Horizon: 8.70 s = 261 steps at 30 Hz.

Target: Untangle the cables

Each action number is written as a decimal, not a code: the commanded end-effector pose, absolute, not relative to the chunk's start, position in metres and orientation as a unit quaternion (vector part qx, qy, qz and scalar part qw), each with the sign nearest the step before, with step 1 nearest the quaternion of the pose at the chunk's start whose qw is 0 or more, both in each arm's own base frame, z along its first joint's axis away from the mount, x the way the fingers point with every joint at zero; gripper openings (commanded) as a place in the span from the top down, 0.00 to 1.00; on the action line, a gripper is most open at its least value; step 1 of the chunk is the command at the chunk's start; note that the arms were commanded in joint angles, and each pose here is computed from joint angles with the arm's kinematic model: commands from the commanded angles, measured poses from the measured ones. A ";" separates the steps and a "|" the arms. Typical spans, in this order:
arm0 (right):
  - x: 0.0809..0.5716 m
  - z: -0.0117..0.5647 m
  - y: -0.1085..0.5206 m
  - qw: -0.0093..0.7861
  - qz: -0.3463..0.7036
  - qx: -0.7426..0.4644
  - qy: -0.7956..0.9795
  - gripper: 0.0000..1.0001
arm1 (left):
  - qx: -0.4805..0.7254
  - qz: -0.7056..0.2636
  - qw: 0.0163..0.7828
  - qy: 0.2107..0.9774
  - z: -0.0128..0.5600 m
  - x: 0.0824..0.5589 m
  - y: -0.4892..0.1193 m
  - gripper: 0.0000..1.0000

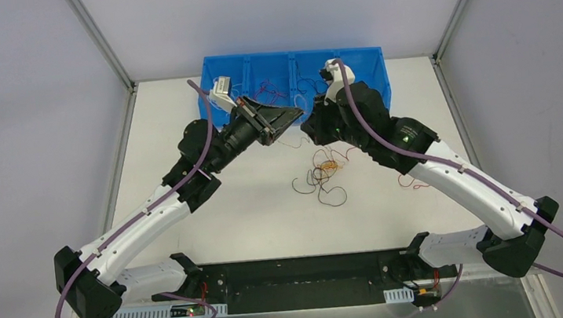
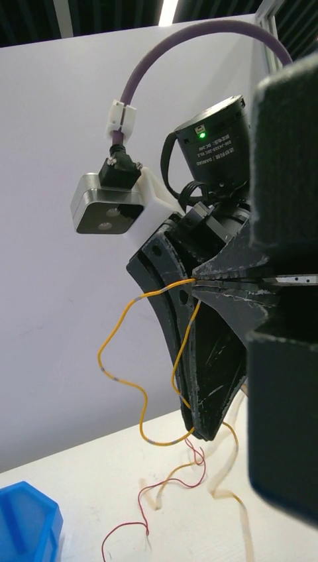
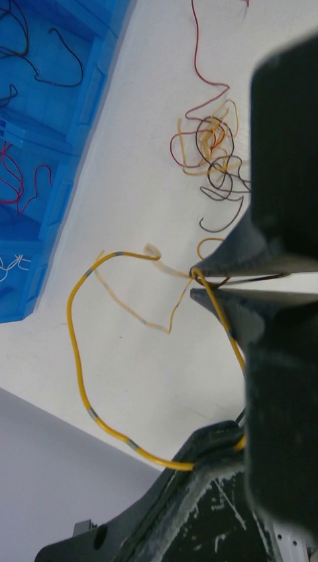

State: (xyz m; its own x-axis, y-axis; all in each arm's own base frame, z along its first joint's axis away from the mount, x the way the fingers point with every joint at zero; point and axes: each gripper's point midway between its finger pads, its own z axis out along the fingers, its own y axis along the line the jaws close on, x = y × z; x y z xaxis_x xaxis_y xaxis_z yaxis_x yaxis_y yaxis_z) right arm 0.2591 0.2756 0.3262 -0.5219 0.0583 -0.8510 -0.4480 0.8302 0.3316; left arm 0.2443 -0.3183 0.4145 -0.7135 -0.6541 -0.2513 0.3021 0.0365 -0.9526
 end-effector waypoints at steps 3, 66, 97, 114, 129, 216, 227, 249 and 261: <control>0.261 0.344 0.265 0.499 0.264 -0.099 0.820 1.00 | -0.101 -0.689 0.375 0.611 0.448 0.227 -0.309 0.78; 0.368 0.104 0.113 0.219 0.124 0.146 0.957 0.20 | 0.073 -0.333 0.285 0.896 0.128 0.301 -0.369 0.09; 0.360 0.072 0.139 0.207 0.036 0.104 0.972 1.00 | -0.050 -0.162 0.239 0.956 0.062 0.265 -0.235 1.00; 0.371 0.195 0.083 0.328 0.036 0.181 0.926 1.00 | -0.165 -0.075 0.220 0.959 0.048 0.243 -0.108 1.00; 0.339 0.327 0.193 0.351 0.247 0.095 0.898 1.00 | -0.077 -0.238 0.249 0.936 0.100 0.272 -0.179 1.00; 0.287 0.016 0.114 0.084 0.149 0.222 0.960 0.85 | 0.140 -0.421 0.151 0.884 0.031 0.293 -0.453 0.33; 0.287 0.027 0.129 0.092 0.179 0.214 0.956 0.97 | 0.193 -0.325 0.113 0.919 -0.011 0.261 -0.441 0.42; 0.287 0.050 0.113 0.120 0.155 0.213 0.957 0.92 | 0.205 -0.072 0.132 0.967 -0.062 0.243 -0.378 0.78; 0.288 0.071 0.100 0.134 0.161 0.227 0.951 0.72 | 0.204 -0.077 0.124 0.968 -0.051 0.227 -0.363 0.87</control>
